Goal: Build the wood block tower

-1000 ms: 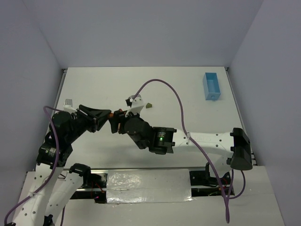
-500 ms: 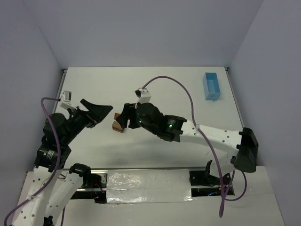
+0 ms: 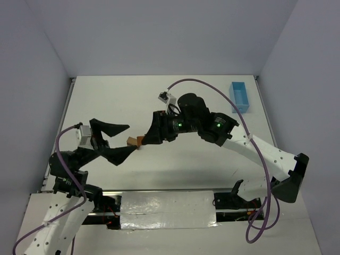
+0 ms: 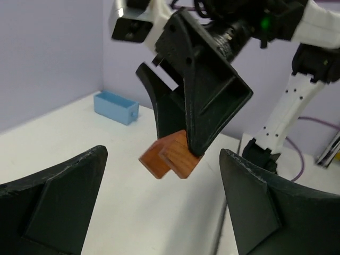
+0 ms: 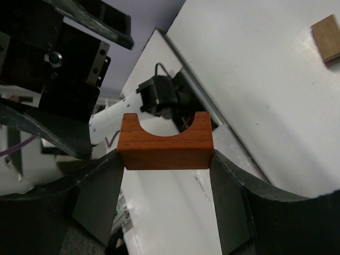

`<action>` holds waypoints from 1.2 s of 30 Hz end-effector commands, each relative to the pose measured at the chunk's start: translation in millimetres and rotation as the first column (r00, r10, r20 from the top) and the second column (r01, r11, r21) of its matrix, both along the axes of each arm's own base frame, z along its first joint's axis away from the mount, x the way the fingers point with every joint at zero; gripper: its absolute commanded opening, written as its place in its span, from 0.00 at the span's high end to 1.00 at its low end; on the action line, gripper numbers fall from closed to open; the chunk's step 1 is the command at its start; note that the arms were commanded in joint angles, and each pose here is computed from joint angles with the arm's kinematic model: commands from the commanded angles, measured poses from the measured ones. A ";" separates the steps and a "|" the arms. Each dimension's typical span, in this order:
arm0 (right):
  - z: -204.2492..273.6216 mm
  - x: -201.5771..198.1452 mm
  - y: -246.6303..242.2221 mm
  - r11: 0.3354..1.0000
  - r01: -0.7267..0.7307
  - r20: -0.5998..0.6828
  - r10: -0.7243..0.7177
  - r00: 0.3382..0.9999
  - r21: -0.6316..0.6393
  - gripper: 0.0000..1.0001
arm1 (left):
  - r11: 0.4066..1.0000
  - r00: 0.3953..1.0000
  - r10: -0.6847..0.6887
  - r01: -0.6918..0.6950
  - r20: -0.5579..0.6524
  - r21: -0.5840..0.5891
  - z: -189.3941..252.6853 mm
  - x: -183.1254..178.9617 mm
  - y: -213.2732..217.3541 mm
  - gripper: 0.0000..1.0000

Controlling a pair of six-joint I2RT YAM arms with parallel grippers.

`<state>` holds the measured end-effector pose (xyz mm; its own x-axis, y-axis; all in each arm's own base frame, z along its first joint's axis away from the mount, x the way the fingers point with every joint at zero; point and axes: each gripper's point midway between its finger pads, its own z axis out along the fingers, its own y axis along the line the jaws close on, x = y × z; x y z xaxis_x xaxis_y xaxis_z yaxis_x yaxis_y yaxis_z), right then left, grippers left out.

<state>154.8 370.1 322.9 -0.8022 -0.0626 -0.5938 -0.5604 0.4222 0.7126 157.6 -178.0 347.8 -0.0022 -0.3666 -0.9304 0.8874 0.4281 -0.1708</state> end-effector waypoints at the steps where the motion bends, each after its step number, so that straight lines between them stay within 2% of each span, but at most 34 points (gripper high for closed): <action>1: 28.0 -37.3 -6.1 0.981 -0.188 -0.060 0.191 0.980 0.054 1.00 | 0.995 0.923 -0.072 0.042 0.379 0.089 56.7 -37.6 -2.1 0.01; 4: 39.2 -47.6 -8.9 0.971 -0.228 -0.085 0.234 0.968 0.074 1.00 | 0.984 0.920 -0.147 0.100 0.362 0.145 50.4 -39.7 -8.6 0.01; 6: 43.6 -53.1 -9.5 0.964 -0.250 -0.101 0.258 0.961 0.087 1.00 | 0.982 0.906 -0.169 0.123 0.388 0.141 52.6 -46.7 -9.5 0.03; 9: 48.3 -60.3 -8.6 0.954 -0.274 -0.135 0.289 0.948 0.121 1.00 | 0.978 0.893 -0.198 0.154 0.405 0.138 50.8 -54.8 -10.3 0.20; 10: 50.2 -62.4 -8.3 0.950 -0.281 -0.142 0.299 0.944 0.135 1.00 | 0.975 0.888 -0.213 0.168 0.409 0.144 50.9 -58.0 -11.0 0.22; 14: 58.4 -59.9 -5.7 0.955 -0.247 -0.162 0.273 0.948 0.166 1.00 | 0.964 0.870 -0.261 0.211 0.418 0.163 47.3 -71.9 -12.1 0.12; 19: 65.6 -50.0 -3.5 0.968 -0.176 -0.162 0.205 0.965 0.177 1.00 | 0.963 0.872 -0.264 0.217 0.412 0.158 46.8 -72.7 -13.0 0.12; 21: 70.8 -47.5 -1.0 0.967 -0.161 -0.168 0.196 0.966 0.199 1.00 | 0.973 0.885 -0.225 0.183 0.408 0.140 53.7 -66.5 -11.4 0.13; 22: 73.7 -46.8 0.5 0.965 -0.159 -0.163 0.195 0.967 0.211 1.00 | 0.976 0.906 -0.208 0.167 0.369 0.138 50.9 -58.1 -11.8 0.15; 25: 71.5 -43.2 1.5 0.968 -0.130 -0.174 0.170 0.970 0.216 1.00 | 0.975 0.912 -0.215 0.179 0.348 0.132 56.8 -57.3 -12.5 0.21; 27: 73.1 -43.5 3.9 0.963 -0.134 -0.181 0.179 0.967 0.235 1.00 | 0.973 0.918 -0.222 0.188 0.328 0.131 57.2 -54.2 -13.8 0.26; 28: 73.4 -46.2 6.5 0.960 -0.148 -0.181 0.194 0.964 0.238 1.00 | 0.973 0.923 -0.221 0.189 0.315 0.131 56.1 -51.9 -14.2 0.34; 31: 71.0 -46.4 10.6 0.961 -0.154 -0.177 0.197 0.964 0.231 1.00 | 0.974 0.925 -0.217 0.185 0.312 0.129 56.7 -50.4 -14.3 0.40; 36: 74.5 -51.9 13.1 0.955 -0.175 -0.178 0.221 0.959 0.241 1.00 | 0.973 0.924 -0.219 0.183 0.314 0.139 57.4 -52.0 -14.0 0.39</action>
